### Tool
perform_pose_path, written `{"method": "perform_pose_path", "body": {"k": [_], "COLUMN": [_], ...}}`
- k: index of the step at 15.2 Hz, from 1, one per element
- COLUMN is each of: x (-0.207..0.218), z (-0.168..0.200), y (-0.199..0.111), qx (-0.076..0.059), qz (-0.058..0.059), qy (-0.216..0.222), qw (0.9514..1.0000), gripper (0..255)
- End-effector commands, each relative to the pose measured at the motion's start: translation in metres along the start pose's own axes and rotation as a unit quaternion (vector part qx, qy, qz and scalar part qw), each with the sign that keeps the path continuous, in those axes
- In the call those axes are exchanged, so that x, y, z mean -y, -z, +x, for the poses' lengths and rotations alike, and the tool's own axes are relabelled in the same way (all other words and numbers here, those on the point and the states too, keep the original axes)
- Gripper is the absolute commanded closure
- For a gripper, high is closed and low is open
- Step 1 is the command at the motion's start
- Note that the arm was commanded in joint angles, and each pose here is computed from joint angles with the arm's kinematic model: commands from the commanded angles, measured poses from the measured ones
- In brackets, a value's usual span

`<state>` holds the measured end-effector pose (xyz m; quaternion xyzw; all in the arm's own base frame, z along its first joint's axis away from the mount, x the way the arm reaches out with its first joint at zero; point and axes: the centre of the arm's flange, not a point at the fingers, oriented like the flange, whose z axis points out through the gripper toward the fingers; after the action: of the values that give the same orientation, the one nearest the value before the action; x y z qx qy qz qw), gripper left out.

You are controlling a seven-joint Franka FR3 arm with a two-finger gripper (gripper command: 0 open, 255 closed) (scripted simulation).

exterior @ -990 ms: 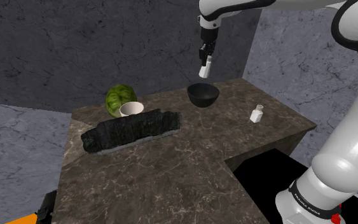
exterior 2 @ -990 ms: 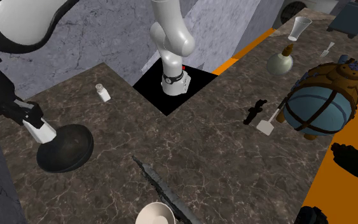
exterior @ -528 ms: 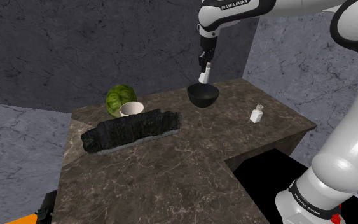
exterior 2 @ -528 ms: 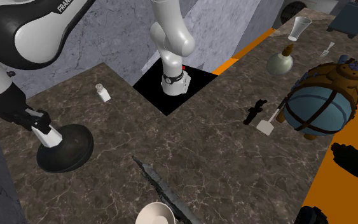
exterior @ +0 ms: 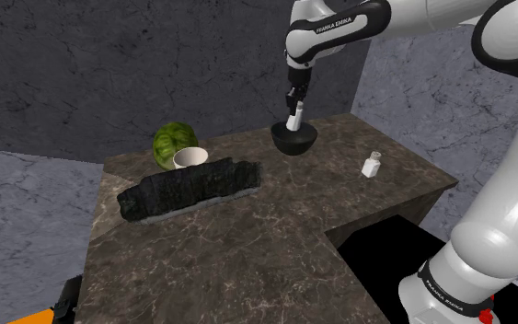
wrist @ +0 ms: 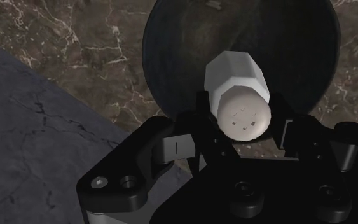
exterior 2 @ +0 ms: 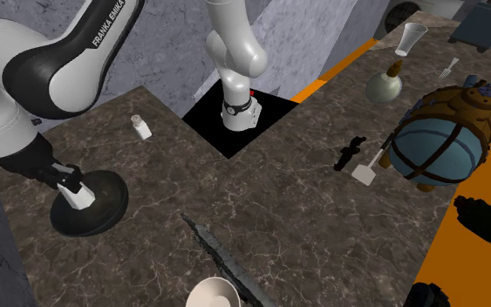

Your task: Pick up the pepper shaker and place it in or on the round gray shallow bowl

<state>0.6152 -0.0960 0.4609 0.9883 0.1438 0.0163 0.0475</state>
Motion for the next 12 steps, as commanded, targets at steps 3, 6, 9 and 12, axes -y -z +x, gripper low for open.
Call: {"method": "perform_pose_path", "body": {"k": [3,6,9,12], "x": [0.0011,0.0011,0.0011,0.0011], "z": [-0.0009,-0.0009,-0.0009,-0.0009], "y": [-0.01,-0.01,-0.01,-0.01], "qx": [0.0,0.0,0.0,0.0], "qz": [0.0,0.0,0.0,0.0], "qy": [0.0,0.0,0.0,0.0], "qw": [1.0,1.0,1.0,1.0], "gripper": [255,255,255,0]}}
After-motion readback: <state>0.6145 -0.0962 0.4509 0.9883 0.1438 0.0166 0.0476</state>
